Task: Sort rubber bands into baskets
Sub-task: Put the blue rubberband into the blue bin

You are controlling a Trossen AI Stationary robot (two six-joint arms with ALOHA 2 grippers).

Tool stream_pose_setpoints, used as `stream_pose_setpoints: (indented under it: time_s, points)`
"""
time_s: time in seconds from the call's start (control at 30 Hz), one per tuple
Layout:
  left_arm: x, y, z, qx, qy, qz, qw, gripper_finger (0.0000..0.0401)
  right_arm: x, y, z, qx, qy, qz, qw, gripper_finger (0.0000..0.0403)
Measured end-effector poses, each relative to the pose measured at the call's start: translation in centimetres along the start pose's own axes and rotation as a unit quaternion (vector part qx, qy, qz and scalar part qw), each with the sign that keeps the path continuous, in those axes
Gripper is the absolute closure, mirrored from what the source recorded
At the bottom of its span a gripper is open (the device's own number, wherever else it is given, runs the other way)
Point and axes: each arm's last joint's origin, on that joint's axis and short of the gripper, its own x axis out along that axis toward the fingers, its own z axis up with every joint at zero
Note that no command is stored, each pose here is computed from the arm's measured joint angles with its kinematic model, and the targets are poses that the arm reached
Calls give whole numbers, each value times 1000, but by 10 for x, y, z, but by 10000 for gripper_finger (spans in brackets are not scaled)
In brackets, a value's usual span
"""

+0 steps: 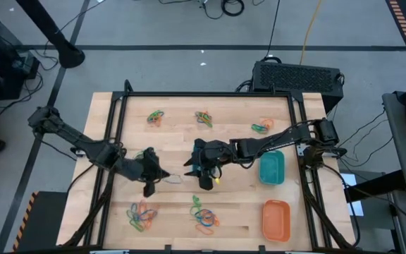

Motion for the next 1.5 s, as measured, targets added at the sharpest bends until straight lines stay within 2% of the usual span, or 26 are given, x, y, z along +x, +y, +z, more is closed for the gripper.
stream_pose_setpoints:
  time_s: [0.27, 0.4, 0.6, 0.87, 1.07, 1.3, 1.5]
  points:
    - [9, 18, 13, 5, -18, 31, 999, 401, 4, -4, -1, 34, -8, -6, 999, 241]
    - [10, 22, 17, 17, -23, 29, 999, 401, 4, -4, -1, 44, -8, -8, 999, 241]
    - [11, 24, 21, 27, -33, 19, 999, 401, 4, -7, -2, 44, -11, -59, 997, 241]
    - [11, 25, 23, 23, -39, 19, 999, 401, 4, -7, -2, 60, -12, -62, 996, 248]
    - [11, 25, 23, 22, -39, 19, 999, 400, 4, -7, -2, 70, -13, -65, 995, 295]
    - [11, 26, 23, 22, -40, 20, 999, 370, 4, -7, -2, 69, -13, -63, 995, 393]
    - [11, 26, 21, 22, -32, 26, 999, 326, 3, -10, -6, 81, 10, -71, 994, 400]
